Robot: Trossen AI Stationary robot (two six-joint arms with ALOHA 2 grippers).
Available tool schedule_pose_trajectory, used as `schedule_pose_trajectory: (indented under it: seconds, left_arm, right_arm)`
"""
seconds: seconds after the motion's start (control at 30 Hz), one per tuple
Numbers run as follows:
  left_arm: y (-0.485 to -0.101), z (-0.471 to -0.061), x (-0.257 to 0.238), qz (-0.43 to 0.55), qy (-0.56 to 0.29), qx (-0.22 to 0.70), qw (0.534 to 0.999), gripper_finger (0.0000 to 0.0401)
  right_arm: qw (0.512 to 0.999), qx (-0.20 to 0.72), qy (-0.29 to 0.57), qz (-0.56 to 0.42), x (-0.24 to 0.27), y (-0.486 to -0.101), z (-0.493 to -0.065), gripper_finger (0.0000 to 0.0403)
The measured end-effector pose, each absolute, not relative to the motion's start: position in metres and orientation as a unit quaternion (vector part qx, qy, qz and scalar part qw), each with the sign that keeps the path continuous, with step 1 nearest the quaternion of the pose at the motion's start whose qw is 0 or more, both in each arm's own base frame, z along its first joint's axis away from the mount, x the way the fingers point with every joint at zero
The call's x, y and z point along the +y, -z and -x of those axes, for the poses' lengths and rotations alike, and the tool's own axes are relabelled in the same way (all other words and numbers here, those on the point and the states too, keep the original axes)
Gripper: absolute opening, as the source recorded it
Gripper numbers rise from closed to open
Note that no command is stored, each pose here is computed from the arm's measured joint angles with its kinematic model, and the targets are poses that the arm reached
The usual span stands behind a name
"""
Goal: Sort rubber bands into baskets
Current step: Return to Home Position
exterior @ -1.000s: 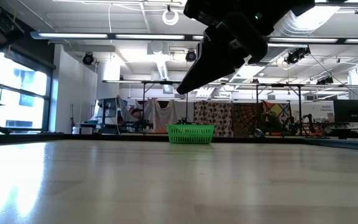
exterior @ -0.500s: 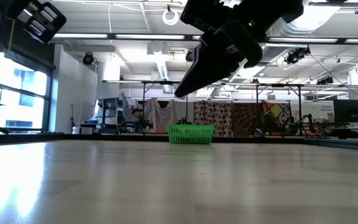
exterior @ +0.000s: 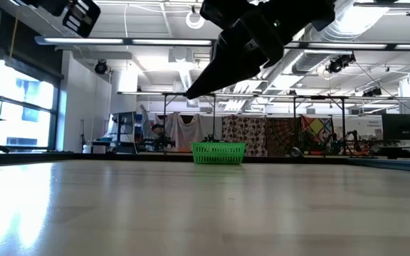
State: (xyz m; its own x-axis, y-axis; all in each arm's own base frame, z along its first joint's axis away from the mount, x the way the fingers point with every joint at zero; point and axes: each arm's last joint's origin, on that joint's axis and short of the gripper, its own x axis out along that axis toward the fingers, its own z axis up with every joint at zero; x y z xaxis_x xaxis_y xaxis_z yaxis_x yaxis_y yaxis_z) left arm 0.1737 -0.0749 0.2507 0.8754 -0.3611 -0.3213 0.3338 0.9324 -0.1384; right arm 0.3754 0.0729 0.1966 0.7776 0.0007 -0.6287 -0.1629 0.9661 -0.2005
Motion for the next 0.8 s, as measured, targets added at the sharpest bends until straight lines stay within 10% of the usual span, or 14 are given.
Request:
schedule_pose_trajectory:
  seconds: [0.8]
  left_arm:
    - [-0.227, -0.167, -0.055, 0.028, 0.172, 0.067, 0.982, 0.0]
  right_arm:
    - [0.973, 0.212, -0.063, 0.064, 0.053, -0.179, -0.338, 0.0]
